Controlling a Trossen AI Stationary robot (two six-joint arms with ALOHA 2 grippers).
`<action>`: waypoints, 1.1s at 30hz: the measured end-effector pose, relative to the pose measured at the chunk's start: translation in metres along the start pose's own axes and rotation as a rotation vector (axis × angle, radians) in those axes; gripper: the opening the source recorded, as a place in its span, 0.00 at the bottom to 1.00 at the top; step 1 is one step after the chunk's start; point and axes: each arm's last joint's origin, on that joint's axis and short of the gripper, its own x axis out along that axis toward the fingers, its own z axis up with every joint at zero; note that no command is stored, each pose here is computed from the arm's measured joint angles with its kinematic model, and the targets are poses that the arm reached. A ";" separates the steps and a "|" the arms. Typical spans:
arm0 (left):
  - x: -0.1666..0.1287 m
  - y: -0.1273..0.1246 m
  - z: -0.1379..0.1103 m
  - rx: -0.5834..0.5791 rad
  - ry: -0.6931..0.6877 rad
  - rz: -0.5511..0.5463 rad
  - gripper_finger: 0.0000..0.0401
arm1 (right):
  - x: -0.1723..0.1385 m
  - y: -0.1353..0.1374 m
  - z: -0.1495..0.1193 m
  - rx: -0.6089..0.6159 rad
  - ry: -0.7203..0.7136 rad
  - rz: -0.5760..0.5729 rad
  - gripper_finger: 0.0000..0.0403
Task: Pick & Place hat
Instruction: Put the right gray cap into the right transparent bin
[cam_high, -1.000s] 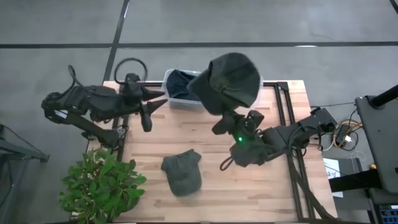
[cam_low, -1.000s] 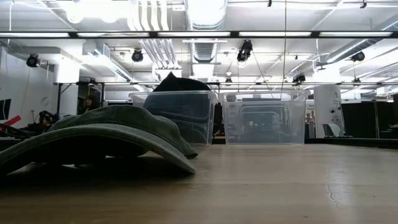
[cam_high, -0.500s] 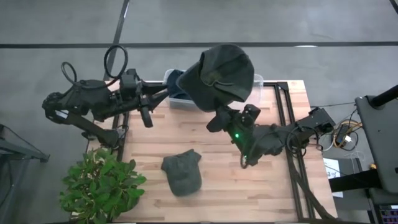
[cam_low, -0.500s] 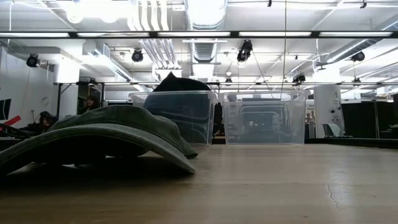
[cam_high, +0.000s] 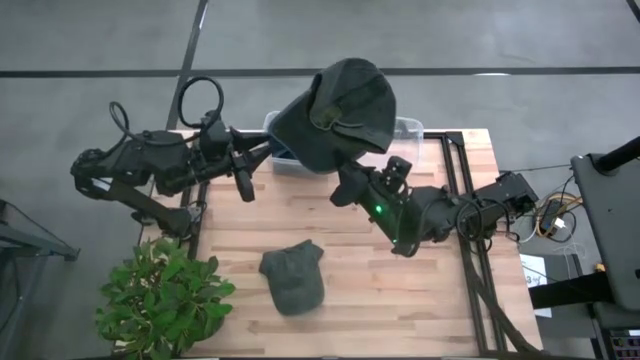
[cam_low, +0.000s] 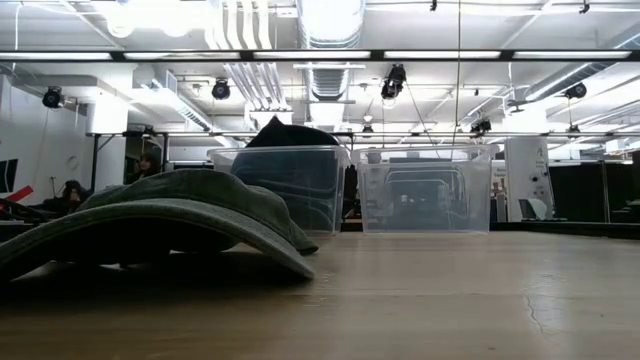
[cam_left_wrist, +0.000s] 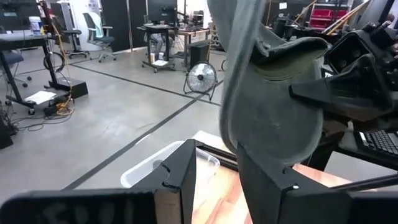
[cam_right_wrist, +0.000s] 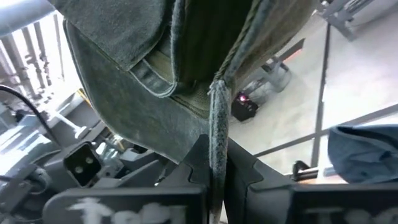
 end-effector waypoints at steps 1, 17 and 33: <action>0.000 0.000 0.000 0.000 0.000 0.001 0.28 | 0.001 0.000 0.001 0.008 0.000 0.006 0.02; 0.003 -0.003 0.009 0.054 -0.075 -0.095 0.22 | 0.013 -0.001 0.004 0.001 0.021 0.065 0.03; 0.000 0.003 0.021 0.132 -0.126 -0.150 0.02 | 0.014 0.001 0.004 -0.040 0.055 0.126 0.04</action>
